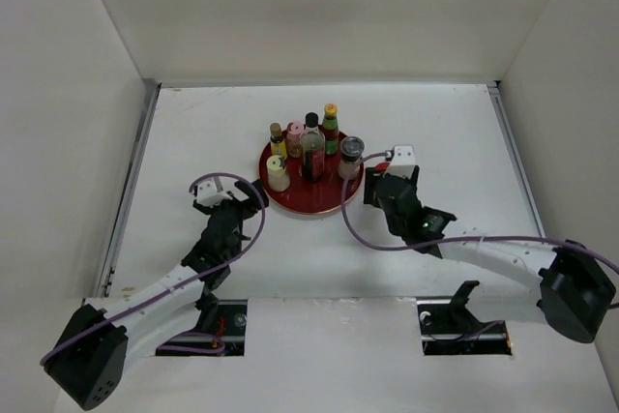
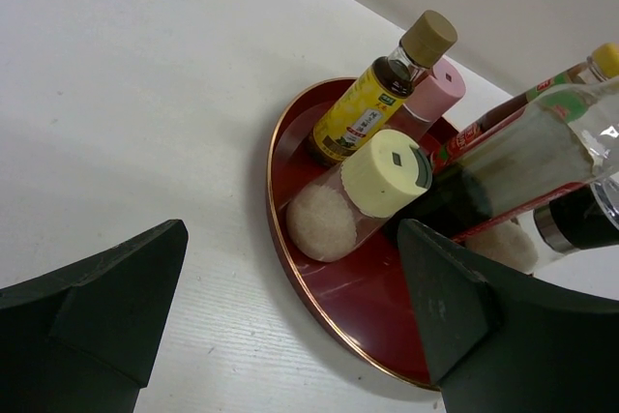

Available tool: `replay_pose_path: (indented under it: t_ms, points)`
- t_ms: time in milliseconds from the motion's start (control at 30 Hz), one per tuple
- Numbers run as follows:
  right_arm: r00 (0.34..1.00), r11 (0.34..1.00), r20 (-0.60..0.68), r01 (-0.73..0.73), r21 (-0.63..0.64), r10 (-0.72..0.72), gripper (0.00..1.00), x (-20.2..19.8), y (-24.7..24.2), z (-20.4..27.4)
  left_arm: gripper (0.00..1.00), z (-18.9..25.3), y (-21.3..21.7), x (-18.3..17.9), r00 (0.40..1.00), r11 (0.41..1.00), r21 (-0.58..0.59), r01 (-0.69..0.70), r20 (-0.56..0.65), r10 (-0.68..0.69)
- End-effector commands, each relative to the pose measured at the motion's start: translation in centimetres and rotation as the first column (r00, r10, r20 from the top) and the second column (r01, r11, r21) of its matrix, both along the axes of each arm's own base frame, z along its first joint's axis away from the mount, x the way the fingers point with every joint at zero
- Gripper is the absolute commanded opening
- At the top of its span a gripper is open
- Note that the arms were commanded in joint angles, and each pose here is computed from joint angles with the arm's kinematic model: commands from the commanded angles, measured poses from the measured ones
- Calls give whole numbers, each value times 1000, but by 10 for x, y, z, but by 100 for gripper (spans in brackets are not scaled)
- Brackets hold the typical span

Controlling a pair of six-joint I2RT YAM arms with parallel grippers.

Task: Organize the condiment bottles

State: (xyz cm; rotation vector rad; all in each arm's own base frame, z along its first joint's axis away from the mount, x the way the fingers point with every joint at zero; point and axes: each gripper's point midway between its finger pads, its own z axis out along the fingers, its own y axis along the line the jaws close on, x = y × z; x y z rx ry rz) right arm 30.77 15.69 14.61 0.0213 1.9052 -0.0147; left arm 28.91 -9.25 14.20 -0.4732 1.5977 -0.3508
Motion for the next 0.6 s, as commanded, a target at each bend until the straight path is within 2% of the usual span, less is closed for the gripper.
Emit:
replay_pose_path:
  t_ms: [0,267,567]
  points:
    - [985,987,173,-25,157,-3,53,17,40,77,91,18,-3,0,998,999,-50,10,59,-7]
    - [958,967,251,-185,178,137,54,45,128,103,93,19,7,-2,998,998,-54,-22,65,25]
    - [954,955,231,-235,183,191,56,60,175,76,94,17,10,-1,997,998,-56,-35,61,38]
